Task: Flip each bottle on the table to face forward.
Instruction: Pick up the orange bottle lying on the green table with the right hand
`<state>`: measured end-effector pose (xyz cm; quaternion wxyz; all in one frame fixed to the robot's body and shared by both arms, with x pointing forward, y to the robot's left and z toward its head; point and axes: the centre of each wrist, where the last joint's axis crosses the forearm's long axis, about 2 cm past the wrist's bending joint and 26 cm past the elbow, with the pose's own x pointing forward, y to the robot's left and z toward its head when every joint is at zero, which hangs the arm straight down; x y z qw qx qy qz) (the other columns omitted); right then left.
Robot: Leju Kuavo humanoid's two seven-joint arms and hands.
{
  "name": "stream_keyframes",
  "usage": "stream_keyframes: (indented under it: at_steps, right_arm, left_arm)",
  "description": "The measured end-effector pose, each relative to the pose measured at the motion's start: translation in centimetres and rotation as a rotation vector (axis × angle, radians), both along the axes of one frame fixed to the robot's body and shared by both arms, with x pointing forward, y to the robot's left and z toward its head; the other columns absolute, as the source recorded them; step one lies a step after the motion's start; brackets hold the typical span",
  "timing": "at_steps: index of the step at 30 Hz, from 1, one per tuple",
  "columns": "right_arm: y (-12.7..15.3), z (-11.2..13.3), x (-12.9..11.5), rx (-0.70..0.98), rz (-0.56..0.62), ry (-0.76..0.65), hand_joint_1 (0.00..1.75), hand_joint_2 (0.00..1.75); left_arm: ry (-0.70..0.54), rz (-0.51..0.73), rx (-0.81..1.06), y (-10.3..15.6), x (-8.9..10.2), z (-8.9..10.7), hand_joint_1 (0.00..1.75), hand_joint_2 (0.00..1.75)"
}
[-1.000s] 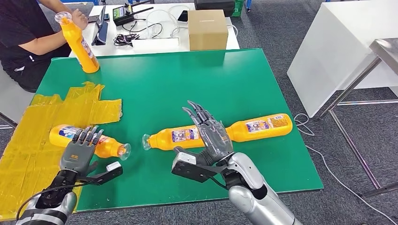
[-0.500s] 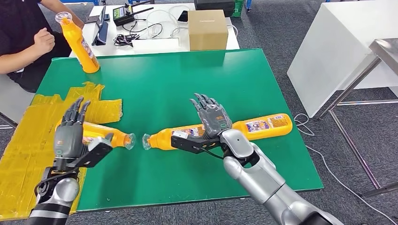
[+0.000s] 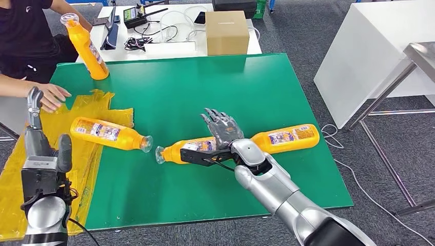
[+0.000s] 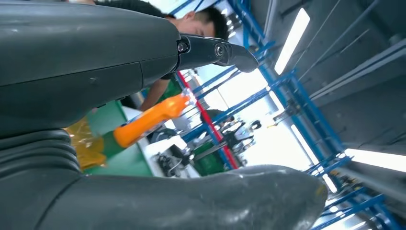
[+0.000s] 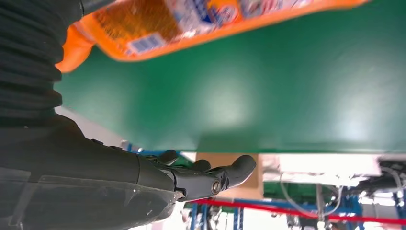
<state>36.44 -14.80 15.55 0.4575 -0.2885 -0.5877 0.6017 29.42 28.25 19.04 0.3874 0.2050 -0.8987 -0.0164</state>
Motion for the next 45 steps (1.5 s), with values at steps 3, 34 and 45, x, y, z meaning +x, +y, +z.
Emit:
stream_keyframes:
  at_steps: [3, 34, 45]
  right_arm:
    - [0.2, -0.6, -0.2, 0.007, 0.025, 0.038, 0.0, 1.75]
    - [-2.1, -7.1, -0.9, -0.448, -0.019, 0.186, 1.75, 1.75]
    - [-2.8, -7.9, -1.3, -0.25, -0.113, 0.15, 1.75, 1.75]
  left_arm:
    - [-0.035, 0.016, -0.006, -0.1, -0.4, 0.4, 0.0, 0.0]
    - [-0.081, 0.005, -0.097, -0.8, -0.9, 1.1, 0.0, 0.0]
    - [0.01, -0.143, -0.208, -1.1, -0.9, 0.9, 0.0, 0.0]
